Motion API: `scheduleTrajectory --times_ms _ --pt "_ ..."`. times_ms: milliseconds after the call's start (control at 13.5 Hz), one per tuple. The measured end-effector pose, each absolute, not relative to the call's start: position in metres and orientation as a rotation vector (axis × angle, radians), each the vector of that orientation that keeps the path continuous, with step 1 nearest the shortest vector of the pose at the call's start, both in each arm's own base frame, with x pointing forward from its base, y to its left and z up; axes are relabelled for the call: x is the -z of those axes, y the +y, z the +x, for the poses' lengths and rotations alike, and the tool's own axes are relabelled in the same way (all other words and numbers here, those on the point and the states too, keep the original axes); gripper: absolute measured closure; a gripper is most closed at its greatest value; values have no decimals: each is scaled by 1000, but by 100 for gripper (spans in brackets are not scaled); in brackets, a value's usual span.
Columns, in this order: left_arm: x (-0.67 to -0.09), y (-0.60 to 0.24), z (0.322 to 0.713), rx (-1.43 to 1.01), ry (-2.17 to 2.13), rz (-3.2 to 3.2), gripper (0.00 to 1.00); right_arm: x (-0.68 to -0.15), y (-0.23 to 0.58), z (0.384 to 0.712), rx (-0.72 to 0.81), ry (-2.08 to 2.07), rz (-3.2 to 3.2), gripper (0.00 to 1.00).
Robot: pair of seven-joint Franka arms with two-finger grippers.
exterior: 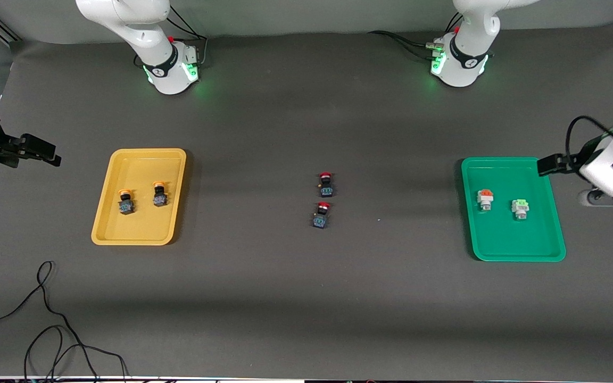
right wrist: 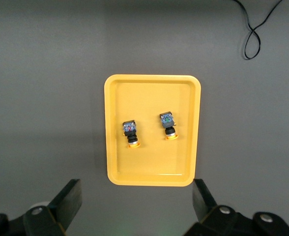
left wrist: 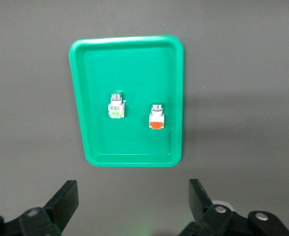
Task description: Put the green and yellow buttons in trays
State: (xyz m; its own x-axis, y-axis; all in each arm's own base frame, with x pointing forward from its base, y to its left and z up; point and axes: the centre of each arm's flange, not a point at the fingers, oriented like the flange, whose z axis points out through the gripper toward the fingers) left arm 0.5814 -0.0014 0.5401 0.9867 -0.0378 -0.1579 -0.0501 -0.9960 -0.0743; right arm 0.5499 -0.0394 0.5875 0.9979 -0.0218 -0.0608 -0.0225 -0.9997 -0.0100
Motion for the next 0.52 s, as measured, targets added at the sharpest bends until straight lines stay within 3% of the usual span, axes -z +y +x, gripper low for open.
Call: scheduleTrajectory --times_ms 520 --pt "-575 -10 597 -229 114 -3064 0 -587 -39 549 -103 36 -3130 0"
